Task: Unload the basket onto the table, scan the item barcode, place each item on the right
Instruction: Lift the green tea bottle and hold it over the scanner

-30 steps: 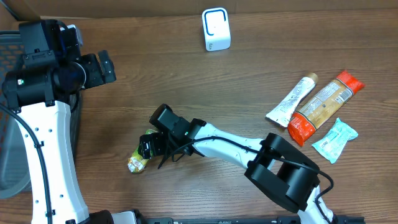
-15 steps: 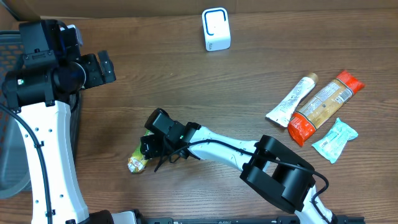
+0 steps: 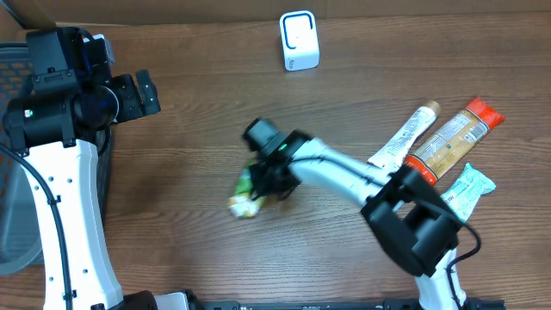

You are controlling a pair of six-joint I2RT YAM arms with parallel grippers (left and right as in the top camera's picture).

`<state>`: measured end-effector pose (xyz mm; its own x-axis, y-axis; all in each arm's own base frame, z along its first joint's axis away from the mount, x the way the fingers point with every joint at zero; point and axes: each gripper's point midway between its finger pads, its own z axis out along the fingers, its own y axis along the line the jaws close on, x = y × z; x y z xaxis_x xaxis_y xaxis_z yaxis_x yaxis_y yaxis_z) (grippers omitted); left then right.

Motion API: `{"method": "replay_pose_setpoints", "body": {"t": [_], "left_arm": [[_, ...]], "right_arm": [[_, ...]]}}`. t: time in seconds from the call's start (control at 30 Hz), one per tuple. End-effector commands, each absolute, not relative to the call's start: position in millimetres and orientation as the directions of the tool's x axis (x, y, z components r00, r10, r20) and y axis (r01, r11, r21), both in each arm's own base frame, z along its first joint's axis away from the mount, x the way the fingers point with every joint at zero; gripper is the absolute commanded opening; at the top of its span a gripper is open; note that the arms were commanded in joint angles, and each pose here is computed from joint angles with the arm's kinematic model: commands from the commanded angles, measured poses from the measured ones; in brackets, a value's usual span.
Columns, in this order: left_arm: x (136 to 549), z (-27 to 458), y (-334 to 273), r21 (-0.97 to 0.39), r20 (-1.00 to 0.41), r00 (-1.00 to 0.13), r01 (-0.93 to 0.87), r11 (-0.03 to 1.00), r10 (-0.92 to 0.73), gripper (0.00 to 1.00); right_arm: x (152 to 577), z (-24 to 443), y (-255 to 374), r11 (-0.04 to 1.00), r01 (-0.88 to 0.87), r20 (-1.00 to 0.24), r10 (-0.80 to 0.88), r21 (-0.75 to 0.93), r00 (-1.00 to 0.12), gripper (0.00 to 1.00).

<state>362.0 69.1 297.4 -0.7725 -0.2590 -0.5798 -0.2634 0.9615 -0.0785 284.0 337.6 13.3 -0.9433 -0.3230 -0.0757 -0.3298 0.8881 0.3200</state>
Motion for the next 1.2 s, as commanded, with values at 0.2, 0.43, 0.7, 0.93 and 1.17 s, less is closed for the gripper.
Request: {"method": "replay_pose_setpoints", "body": {"t": [0.2, 0.43, 0.7, 0.93, 1.17], "left_arm": [[365, 305, 72, -0.068, -0.598, -0.762, -0.26, 0.963, -0.248, 0.99], [365, 305, 72, -0.068, -0.598, -0.762, -0.26, 0.963, -0.248, 1.0], [365, 305, 72, -0.068, -0.598, -0.762, -0.26, 0.963, -0.248, 1.0], [365, 305, 72, -0.068, -0.598, -0.762, -0.26, 0.963, -0.248, 1.0], [365, 305, 72, -0.068, -0.598, -0.762, -0.26, 0.963, -0.248, 1.0]], "right_arm": [[334, 65, 260, 0.842, -0.507, -0.235, -0.463, 0.187, -0.855, 0.76], [316, 80, 295, 0.867, -0.258, -0.138, -0.22, 0.426, -0.966, 1.0], [288, 40, 320, 0.918, -0.114, -0.072, -0.093, 0.38, -0.993, 1.0], [275, -1, 320, 0.941, -0.016, -0.025, -0.008, 0.337, -1.0, 0.82], [271, -21, 320, 0.942, -0.001, -0.013, 0.004, 0.335, -1.0, 0.18]]}}
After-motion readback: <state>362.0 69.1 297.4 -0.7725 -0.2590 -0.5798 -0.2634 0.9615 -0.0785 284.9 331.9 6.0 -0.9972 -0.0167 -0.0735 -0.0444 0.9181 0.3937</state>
